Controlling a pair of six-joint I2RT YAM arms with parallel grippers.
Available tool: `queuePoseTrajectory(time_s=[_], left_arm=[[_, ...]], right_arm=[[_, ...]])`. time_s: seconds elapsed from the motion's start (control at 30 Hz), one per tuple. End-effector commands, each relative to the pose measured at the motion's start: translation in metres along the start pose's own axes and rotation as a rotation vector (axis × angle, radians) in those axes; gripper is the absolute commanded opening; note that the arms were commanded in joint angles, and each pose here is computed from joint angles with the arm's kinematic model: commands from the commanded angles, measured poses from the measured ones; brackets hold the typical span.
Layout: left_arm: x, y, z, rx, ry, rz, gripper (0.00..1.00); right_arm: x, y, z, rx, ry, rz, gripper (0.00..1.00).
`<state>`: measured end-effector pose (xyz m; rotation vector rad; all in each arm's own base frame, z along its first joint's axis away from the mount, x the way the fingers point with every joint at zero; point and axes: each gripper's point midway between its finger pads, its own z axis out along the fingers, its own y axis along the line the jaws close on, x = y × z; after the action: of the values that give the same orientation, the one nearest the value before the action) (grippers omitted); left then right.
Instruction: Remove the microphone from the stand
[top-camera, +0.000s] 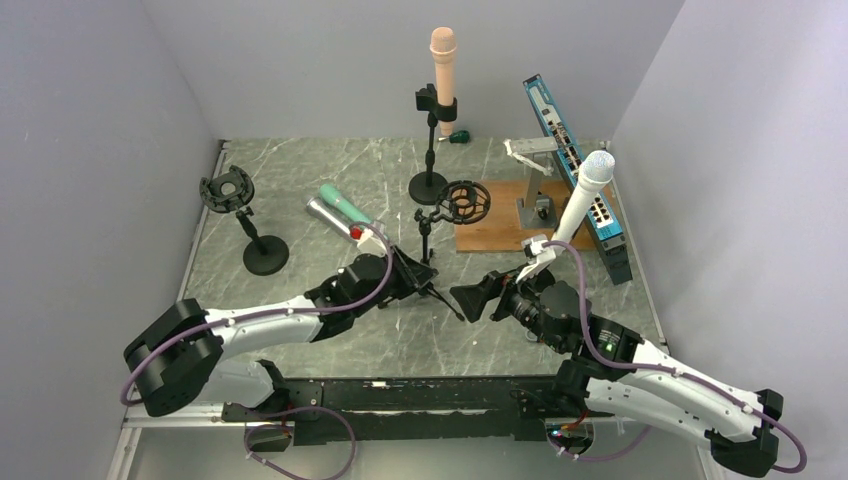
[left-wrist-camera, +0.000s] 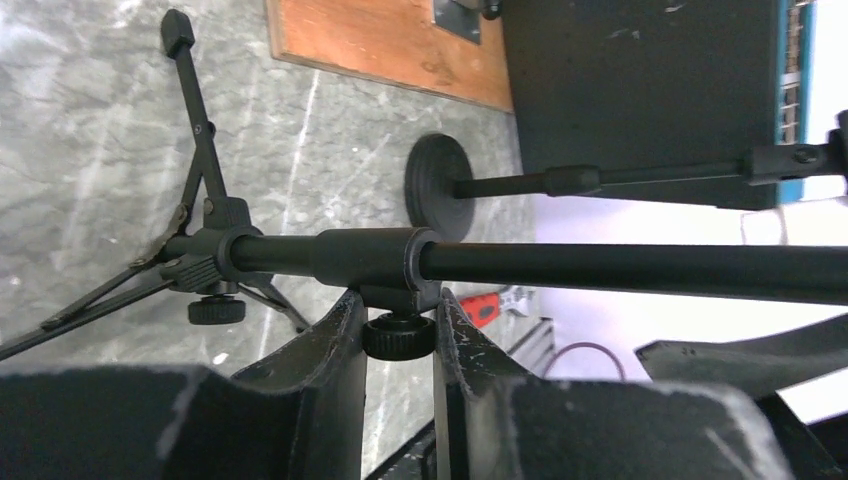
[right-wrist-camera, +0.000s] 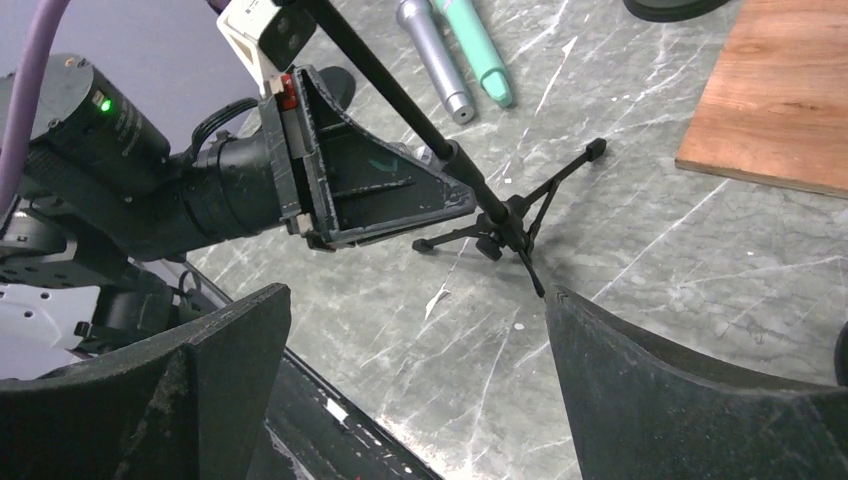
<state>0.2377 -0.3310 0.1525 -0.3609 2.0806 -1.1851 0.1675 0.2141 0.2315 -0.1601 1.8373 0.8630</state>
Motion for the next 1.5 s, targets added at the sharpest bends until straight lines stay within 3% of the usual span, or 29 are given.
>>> queuePoseTrajectory(time_s=[0.0, 0.43, 0.97, 1.0, 1.23, 1.33, 1.47], left_arm=[[-0.003, -0.023, -0.012, 0.171, -0.023, -0.099, 0.00], [0.002, -0.029, -0.020, 0.373, 0.028, -0.453, 0.00], [0.002, -0.024, -0.016, 0.482, 0.015, -0.628, 0.00], [0.004, -0.022, -0.015, 0.479, 0.021, -0.633, 0.02], [0.020, 0.001, -0.017, 0.382, 0.057, -0.582, 0.55], [0.021, 0.012, -0.020, 0.343, 0.061, -0.518, 0.65], [0.017, 0.020, -0.026, 0.307, 0.043, -0.433, 0.70]], right_arm=[[-0.003, 0.002, 0.003, 0.001, -0.018, 0.013, 1.00], [0.006, 0.007, 0.010, -0.015, 0.019, 0.015, 1.00], [0.011, 0.006, 0.015, -0.006, 0.033, 0.013, 1.00], [0.011, 0.006, 0.016, -0.007, 0.035, 0.011, 1.00], [0.012, 0.007, 0.018, -0.003, 0.045, 0.007, 1.00], [0.011, 0.007, 0.017, -0.005, 0.040, 0.010, 1.00], [0.010, 0.009, 0.017, -0.011, 0.039, 0.010, 1.00]])
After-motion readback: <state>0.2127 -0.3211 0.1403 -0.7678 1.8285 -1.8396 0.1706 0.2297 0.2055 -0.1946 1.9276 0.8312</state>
